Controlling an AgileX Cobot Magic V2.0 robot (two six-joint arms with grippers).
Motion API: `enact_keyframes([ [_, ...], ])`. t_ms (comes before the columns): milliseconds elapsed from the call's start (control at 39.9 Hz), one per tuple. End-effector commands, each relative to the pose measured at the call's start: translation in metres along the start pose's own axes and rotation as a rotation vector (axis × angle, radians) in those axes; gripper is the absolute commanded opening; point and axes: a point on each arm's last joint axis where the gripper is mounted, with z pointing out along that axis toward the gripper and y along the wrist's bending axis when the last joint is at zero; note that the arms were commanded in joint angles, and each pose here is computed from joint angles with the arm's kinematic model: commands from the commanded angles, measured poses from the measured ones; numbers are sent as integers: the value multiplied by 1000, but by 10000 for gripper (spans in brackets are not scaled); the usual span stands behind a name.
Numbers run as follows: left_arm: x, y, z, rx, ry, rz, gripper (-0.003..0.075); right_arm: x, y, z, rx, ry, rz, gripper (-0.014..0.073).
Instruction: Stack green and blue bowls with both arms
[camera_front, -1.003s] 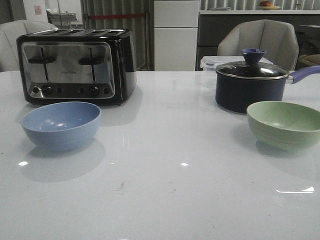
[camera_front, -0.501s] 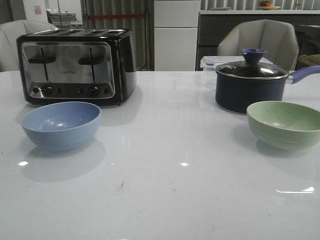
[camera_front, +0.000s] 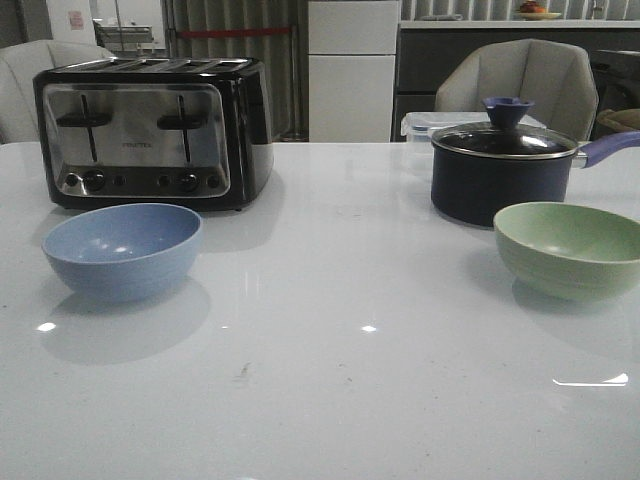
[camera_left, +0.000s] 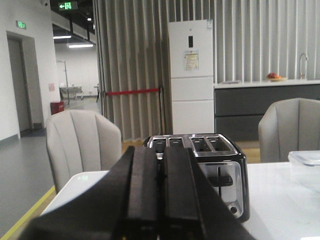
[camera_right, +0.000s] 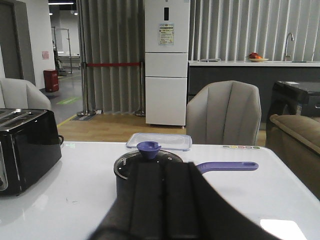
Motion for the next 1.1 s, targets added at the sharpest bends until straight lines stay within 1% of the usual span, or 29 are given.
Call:
enact_keyframes([
  [0, -30, 1, 11, 0, 11, -3, 98, -36, 2, 9, 4, -2, -7, 57],
  [75, -40, 2, 20, -5, 76, -3, 98, -44, 2, 21, 9, 105, -7, 57],
  [175, -42, 3, 33, -9, 185, -6, 98, -47, 2, 38, 16, 236, -7, 57],
  [301, -31, 2, 48, -10, 292, -4, 98, -34, 1, 57, 23, 372, -7, 57],
  [451, -11, 2, 60, -10, 434, -6, 98, -17, 0, 75, 30, 530, -7, 57],
  [552, 2, 1, 67, -9, 507, -4, 98, -7, 0, 84, 34, 612, -7, 57],
  [777, 16, 0, 79, -5, 574, -1, 99, 11, -1, 102, 41, 727, -11, 58],
  [827, 18, 0, 81, -5, 591, -1, 111, 14, -2, 105, 44, 752, -20, 72],
  [852, 19, 0, 82, -5, 596, -1, 131, 16, -2, 107, 45, 764, -25, 89],
  [903, 22, 0, 84, -5, 614, 0, 199, 20, -3, 109, 47, 785, -32, 159],
  [953, 23, 0, 86, -5, 627, 0, 302, 23, -3, 113, 48, 804, -33, 268],
  [1003, 25, 0, 88, -4, 637, 0, 433, 27, -3, 117, 48, 818, -33, 403],
  [1028, 25, 0, 89, -4, 639, 0, 476, 28, -3, 118, 48, 824, -33, 461],
  [1053, 26, 0, 90, -4, 641, 1, 525, 30, -3, 120, 49, 830, -33, 496],
  [1078, 26, 0, 91, -3, 642, 1, 554, 31, -4, 122, 49, 836, -33, 526],
])
